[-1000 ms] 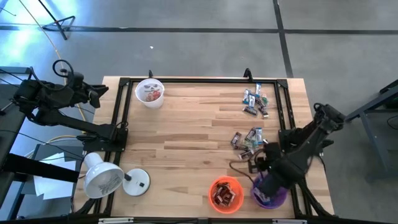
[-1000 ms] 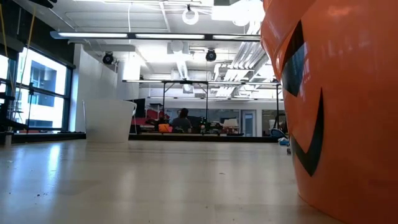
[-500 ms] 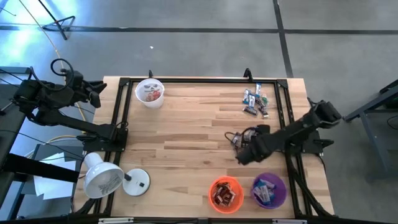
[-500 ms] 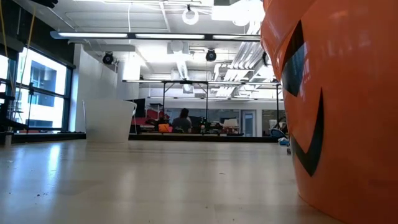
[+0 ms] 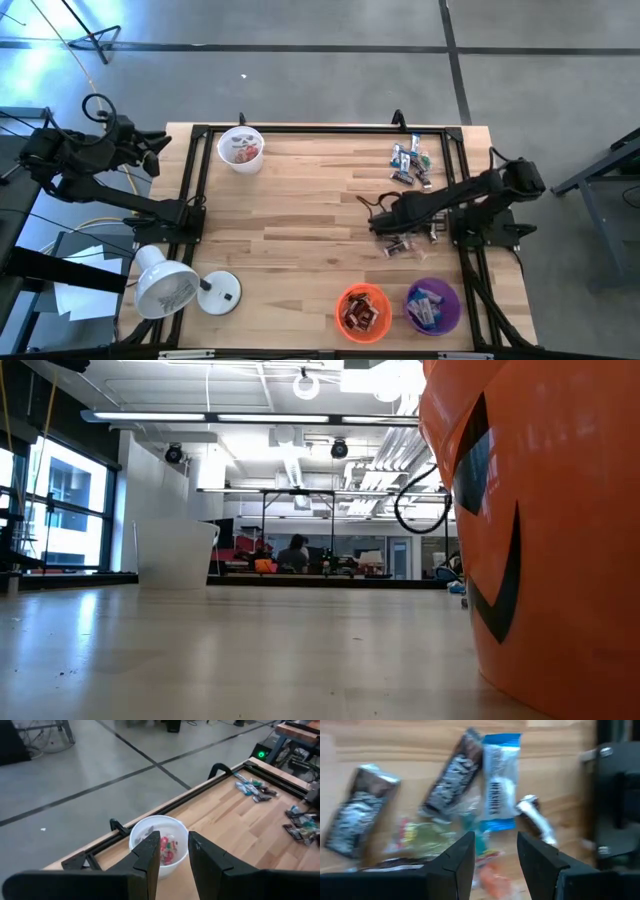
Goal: Organize candy in baskets
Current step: Put the white chocolate into the purple bucket
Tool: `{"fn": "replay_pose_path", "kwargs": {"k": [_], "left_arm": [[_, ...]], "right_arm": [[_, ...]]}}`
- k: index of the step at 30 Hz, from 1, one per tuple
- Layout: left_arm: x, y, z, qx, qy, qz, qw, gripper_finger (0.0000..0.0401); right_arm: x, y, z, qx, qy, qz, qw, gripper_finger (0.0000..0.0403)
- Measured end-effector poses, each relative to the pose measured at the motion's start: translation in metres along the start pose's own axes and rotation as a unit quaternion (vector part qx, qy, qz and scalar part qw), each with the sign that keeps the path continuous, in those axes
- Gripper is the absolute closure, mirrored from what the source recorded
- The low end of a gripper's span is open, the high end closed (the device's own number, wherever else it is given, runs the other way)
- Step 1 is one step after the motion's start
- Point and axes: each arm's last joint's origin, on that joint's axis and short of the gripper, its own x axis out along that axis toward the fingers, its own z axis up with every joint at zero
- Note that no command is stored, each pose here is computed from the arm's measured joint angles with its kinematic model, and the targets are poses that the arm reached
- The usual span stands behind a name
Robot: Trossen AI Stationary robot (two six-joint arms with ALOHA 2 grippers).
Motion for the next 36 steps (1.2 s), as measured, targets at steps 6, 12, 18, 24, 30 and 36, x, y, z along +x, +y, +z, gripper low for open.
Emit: {"fn": "replay_pose_path", "kwargs": {"k": [6, 12, 18, 24, 30, 36], "left_arm": [[0.000, 0.001, 0.000, -0.008, 0.002, -0.004, 1.000, 0.0313], [0.000, 0.001, 0.000, -0.017, 0.000, -0.002, 1.000, 0.0313], [0.000, 0.001, 0.000, -0.038, -0.004, 0.003, 0.999, 0.0313], [0.000, 0.002, 0.000, -0.052, -0.015, 0.016, 0.998, 0.0313], [0.000, 0.003, 0.001, -0.070, -0.028, 0.030, 0.997, 0.0313], [0.000, 0.003, 0.001, -0.092, -0.031, 0.031, 0.995, 0.0313]], "right_arm": [[0.005, -0.004, 0.013, -0.049, 0.013, -0.038, 0.998, 0.0260], [0.019, -0.003, 0.029, -0.079, 0.037, -0.042, 0.995, 0.0260], [0.037, -0.004, 0.039, -0.083, 0.088, 0.005, 0.993, 0.0260], [0.044, -0.026, 0.045, -0.061, 0.089, 0.040, 0.993, 0.0260], [0.058, -0.041, 0.049, -0.019, 0.092, 0.115, 0.989, 0.0260], [0.082, -0.046, 0.052, 0.017, 0.097, 0.164, 0.982, 0.0260]]}}
